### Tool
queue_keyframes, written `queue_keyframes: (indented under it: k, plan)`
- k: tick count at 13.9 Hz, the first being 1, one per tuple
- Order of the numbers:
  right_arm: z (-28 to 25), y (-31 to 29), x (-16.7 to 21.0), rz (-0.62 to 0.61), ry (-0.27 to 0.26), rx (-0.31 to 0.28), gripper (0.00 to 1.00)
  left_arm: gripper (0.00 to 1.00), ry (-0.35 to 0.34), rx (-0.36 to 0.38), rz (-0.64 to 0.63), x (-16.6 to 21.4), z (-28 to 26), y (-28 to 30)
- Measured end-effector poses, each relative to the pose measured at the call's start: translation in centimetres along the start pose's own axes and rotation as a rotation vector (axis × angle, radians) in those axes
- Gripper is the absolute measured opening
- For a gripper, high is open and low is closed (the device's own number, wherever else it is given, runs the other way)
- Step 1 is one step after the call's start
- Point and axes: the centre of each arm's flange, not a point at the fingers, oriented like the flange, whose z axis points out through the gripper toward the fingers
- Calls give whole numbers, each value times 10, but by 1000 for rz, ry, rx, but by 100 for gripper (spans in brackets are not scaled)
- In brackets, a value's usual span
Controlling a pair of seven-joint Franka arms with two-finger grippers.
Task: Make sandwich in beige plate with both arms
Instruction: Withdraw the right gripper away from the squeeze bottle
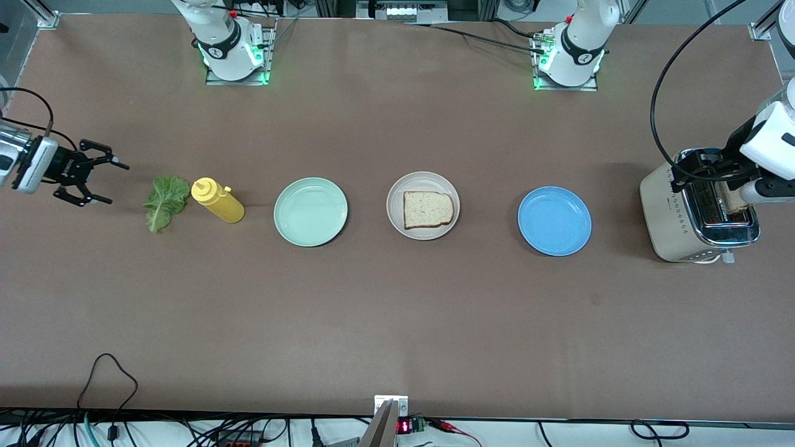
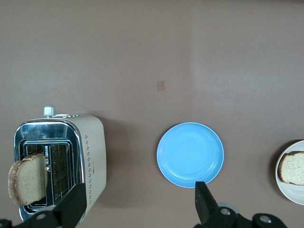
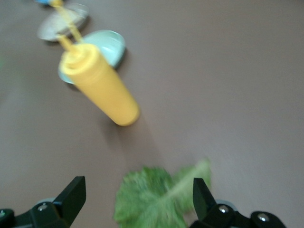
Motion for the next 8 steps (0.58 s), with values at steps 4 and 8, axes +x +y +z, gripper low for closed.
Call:
queue_keyframes:
  k: [4,8]
  plan:
    - [-9,-2,36,306,-172,-135,100,100,0,0,0,0,0,0]
    - [-16,-19,89,569,-312,-290,100,100,0,0,-1,0,0,-1]
